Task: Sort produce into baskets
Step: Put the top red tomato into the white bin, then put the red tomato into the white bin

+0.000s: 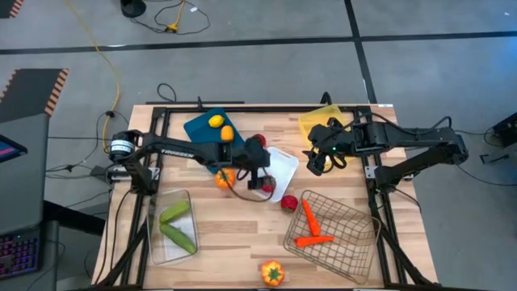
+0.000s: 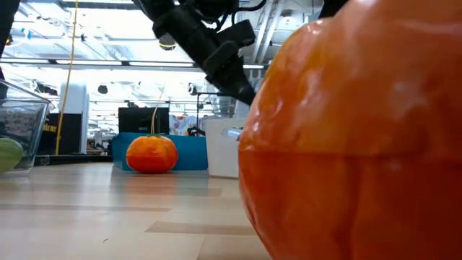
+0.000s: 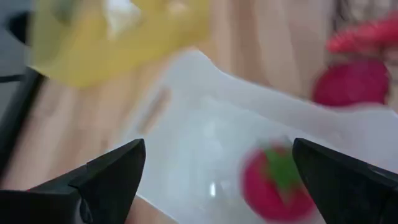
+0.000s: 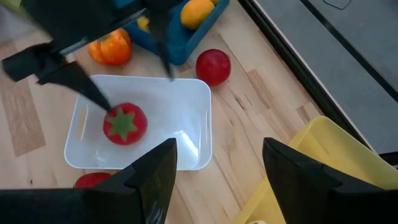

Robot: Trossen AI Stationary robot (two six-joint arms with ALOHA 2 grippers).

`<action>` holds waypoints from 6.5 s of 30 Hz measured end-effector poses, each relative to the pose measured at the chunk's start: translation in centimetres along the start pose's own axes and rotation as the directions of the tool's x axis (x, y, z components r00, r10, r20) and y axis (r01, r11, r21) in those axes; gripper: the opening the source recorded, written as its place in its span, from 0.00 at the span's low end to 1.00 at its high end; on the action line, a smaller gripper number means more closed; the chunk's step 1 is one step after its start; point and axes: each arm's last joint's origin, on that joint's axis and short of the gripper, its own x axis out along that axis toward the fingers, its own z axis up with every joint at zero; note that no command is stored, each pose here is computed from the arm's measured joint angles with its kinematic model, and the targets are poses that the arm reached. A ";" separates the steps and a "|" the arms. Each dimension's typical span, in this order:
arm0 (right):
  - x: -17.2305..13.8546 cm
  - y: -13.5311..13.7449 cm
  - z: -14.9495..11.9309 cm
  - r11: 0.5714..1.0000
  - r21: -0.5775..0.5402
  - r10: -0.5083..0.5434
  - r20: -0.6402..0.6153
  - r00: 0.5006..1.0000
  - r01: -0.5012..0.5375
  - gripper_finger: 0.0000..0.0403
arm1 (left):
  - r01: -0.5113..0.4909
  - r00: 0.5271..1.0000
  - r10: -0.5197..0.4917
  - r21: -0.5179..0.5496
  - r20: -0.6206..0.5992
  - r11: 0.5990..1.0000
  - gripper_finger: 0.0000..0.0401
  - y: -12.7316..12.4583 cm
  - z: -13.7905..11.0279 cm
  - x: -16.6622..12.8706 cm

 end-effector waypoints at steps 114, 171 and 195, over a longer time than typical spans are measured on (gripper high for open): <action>2.3 -0.6 -8.8 0.996 0.088 -0.033 0.054 0.998 0.028 0.66 | 0.010 0.981 -0.037 -0.137 -0.193 0.990 0.68 13.2 5.8 0.1; 3.4 0.4 -10.2 0.998 0.056 0.030 0.064 0.997 -0.034 0.66 | 0.142 0.927 -0.138 -0.014 -0.349 0.990 0.96 0.7 4.3 2.7; -1.5 -2.1 -10.7 0.997 0.047 0.054 0.260 0.964 -0.069 0.66 | 0.258 0.962 -0.246 0.104 -0.116 0.961 0.96 -5.5 7.3 2.4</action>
